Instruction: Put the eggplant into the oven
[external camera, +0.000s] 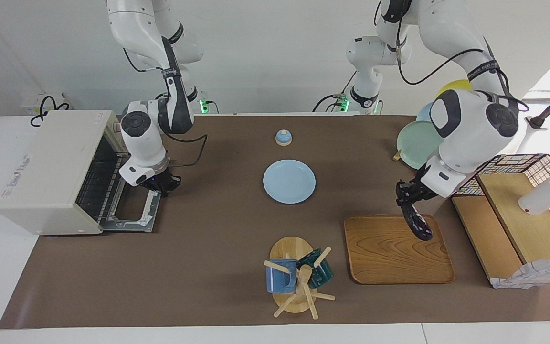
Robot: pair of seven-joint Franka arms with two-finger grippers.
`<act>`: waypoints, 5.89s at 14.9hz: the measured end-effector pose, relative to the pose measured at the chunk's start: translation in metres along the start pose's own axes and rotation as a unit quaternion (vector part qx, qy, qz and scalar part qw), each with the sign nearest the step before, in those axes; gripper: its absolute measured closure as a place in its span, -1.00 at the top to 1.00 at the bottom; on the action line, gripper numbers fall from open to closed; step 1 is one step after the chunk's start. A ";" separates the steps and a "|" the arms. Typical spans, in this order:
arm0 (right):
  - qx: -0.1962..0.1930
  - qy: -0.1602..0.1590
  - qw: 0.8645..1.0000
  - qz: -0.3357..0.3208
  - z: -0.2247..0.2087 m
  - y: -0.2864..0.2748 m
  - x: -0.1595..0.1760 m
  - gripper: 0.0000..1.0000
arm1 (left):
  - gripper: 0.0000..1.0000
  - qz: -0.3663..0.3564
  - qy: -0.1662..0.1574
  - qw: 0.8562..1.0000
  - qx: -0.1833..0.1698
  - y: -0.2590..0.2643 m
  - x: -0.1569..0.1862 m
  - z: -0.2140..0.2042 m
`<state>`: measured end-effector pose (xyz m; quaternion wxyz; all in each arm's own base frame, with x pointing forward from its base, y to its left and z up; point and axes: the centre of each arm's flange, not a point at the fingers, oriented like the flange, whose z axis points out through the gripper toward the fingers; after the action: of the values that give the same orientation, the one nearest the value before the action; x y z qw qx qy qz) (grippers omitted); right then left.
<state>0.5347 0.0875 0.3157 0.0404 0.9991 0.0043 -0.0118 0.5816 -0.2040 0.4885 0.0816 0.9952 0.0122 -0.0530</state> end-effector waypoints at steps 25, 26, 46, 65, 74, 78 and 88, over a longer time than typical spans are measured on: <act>0.035 -0.031 0.999 -0.011 -0.072 -0.005 -0.003 1.00 | 0.29 0.001 0.058 0.998 -0.024 0.159 -0.152 0.204; 0.041 -0.029 0.999 -0.016 -0.074 -0.015 -0.005 1.00 | 0.54 -0.001 0.048 0.999 -0.018 0.154 -0.142 0.192; 0.070 0.100 0.989 -0.080 -0.026 -0.439 -0.055 0.93 | 1.00 0.051 0.021 0.998 0.041 -0.112 -0.060 -0.071; -0.095 0.013 0.988 -0.123 -0.127 -0.282 0.010 -0.95 | 1.00 0.053 0.015 0.995 0.078 -0.112 -0.044 -0.123; -0.164 -0.096 0.974 -0.119 -0.085 -0.042 0.016 -0.95 | 1.00 0.054 0.015 0.995 0.078 -0.111 -0.044 -0.123; -0.158 -0.111 0.974 -0.120 -0.083 0.004 0.018 -0.95 | 1.00 0.052 0.016 0.995 0.078 -0.113 -0.044 -0.124; -0.129 -0.113 0.976 -0.132 -0.058 0.091 0.010 -0.95 | 1.00 0.052 0.018 0.995 0.077 -0.123 -0.043 -0.128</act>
<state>0.5473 0.0014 0.3811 0.1669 0.9684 0.1326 -0.1292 0.5480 -0.0627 0.5985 0.0070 0.9986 -0.0425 -0.0312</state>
